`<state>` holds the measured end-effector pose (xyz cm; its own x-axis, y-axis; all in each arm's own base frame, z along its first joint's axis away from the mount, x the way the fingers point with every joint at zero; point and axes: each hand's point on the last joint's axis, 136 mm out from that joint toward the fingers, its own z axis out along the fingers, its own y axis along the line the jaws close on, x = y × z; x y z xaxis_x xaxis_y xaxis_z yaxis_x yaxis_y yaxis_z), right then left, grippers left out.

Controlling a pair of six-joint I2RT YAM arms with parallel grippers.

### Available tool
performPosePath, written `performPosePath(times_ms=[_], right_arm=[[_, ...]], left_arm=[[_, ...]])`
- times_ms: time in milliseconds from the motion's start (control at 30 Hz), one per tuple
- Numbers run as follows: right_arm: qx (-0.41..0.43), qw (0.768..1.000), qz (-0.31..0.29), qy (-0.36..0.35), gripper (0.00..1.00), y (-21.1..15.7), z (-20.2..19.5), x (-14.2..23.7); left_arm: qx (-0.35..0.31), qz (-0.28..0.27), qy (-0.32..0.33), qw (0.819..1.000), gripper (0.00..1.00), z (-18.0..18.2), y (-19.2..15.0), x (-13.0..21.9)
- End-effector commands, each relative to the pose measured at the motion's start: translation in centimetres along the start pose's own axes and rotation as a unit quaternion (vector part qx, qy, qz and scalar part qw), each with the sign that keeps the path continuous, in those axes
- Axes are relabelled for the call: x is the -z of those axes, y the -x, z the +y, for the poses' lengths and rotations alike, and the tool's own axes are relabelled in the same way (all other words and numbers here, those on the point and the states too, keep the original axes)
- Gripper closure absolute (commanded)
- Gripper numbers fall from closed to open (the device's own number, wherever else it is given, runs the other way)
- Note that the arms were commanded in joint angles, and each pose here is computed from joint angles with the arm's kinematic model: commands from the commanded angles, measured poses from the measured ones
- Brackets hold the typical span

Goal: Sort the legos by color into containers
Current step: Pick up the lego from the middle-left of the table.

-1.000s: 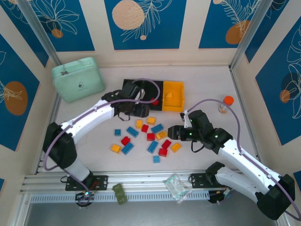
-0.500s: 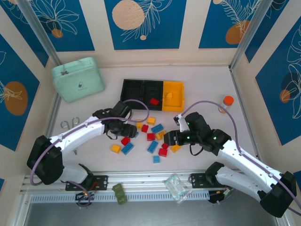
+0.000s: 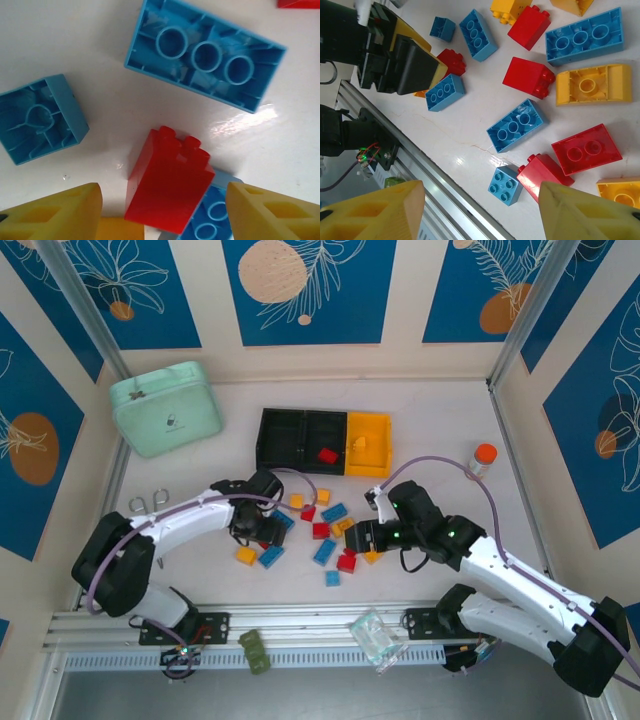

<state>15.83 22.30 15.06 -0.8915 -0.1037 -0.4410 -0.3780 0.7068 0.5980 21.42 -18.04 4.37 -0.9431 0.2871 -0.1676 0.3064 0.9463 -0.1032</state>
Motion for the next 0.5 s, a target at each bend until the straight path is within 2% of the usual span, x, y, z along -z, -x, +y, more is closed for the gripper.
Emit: performPosePath(times_ms=[0,233,467], right_arm=[[-0.003,1.000,0.004,0.000,0.38,-0.4,-0.1,-0.2],[-0.007,1.000,0.002,0.000,0.38,-0.5,-0.2,-0.4],[-0.008,1.000,0.000,-0.003,0.38,-0.4,-0.3,-0.5]], left_arm=[[0.000,0.007,0.026,1.000,0.37,1.2,-0.2,-0.9],[0.016,0.001,0.034,0.999,0.46,2.3,0.1,-1.1],[0.021,0.007,0.010,1.000,0.57,1.8,0.1,-1.9]])
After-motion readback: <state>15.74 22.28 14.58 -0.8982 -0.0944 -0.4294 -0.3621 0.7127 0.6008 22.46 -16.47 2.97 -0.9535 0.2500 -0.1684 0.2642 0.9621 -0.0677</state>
